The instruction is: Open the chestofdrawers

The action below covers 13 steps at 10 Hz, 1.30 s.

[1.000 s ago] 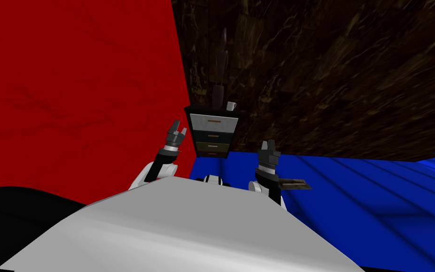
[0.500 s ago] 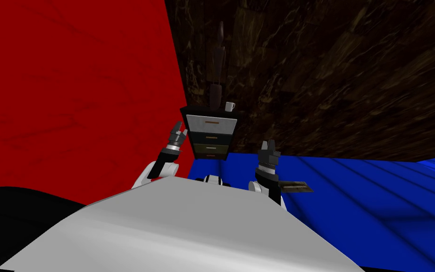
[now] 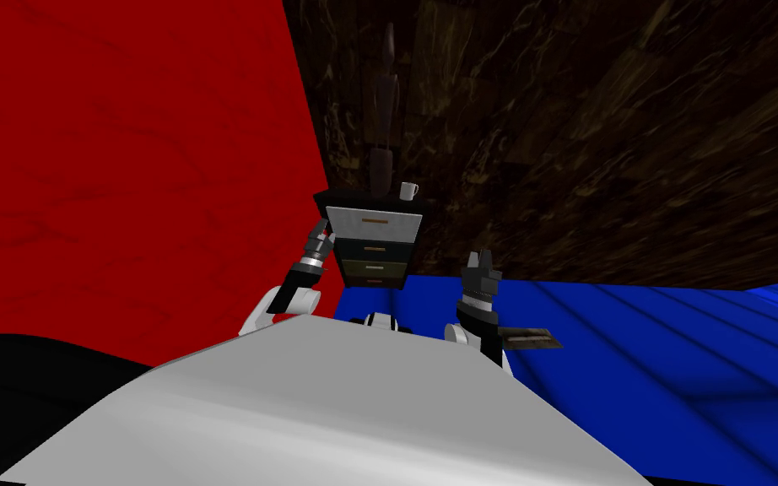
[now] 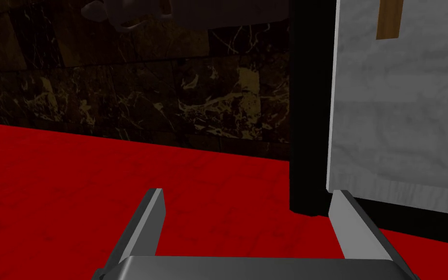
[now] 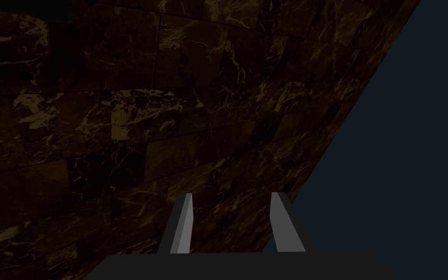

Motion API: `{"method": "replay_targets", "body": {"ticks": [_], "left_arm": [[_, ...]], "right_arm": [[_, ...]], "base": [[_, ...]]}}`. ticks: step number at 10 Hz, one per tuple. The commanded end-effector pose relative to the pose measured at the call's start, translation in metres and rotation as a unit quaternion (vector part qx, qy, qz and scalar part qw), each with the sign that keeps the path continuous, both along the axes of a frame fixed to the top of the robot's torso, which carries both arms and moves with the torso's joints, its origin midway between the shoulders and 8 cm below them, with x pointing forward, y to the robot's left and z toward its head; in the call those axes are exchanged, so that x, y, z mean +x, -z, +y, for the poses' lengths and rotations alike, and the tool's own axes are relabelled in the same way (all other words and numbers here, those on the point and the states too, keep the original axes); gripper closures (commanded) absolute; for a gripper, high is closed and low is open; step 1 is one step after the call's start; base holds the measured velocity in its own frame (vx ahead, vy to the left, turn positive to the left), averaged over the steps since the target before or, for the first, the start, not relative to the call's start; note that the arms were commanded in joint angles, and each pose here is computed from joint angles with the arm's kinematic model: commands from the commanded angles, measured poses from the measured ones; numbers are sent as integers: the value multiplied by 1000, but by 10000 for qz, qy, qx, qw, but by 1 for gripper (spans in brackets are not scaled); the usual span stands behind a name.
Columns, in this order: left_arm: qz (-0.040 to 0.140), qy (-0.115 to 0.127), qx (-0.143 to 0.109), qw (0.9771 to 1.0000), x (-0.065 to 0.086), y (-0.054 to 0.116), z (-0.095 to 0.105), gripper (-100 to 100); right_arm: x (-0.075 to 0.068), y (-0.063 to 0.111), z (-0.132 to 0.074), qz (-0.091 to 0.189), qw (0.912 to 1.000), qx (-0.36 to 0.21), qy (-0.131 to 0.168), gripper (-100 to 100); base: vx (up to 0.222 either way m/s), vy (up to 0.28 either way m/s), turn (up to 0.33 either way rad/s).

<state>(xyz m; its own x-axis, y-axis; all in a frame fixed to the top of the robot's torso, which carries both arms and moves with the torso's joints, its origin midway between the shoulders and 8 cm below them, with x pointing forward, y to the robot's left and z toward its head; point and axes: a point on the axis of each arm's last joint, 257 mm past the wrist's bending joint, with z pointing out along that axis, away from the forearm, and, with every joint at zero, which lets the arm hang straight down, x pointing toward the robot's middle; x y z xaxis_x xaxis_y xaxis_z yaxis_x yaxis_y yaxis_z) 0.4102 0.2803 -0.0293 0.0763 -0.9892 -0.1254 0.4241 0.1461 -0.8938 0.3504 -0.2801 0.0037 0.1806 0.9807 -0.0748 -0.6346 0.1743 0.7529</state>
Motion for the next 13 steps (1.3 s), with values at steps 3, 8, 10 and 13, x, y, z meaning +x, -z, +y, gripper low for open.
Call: {"method": "replay_targets", "body": {"ticks": [3, 8, 10, 13], "left_arm": [[386, -79, 15, 9992, 13, 18, 4, -100], [827, -174, 36, 9964, 26, 39, 10, -100], [1020, -229, -6, 9945, 31, 48, 13, -100], [1313, -322, -141, 9907, 38, 64, 16, -100]], "right_arm": [[0, 0, 0, 0, 10000, 0, 0, 0], [0, 0, 0, 0, 10000, 0, 0, 0], [0, 0, 0, 0, 10000, 0, 0, 0], [0, 0, 0, 0, 10000, 0, 0, 0]], "base": [[83, -35, -8], [99, -35, -9], [100, -45, -11], [118, -43, -10]]}}
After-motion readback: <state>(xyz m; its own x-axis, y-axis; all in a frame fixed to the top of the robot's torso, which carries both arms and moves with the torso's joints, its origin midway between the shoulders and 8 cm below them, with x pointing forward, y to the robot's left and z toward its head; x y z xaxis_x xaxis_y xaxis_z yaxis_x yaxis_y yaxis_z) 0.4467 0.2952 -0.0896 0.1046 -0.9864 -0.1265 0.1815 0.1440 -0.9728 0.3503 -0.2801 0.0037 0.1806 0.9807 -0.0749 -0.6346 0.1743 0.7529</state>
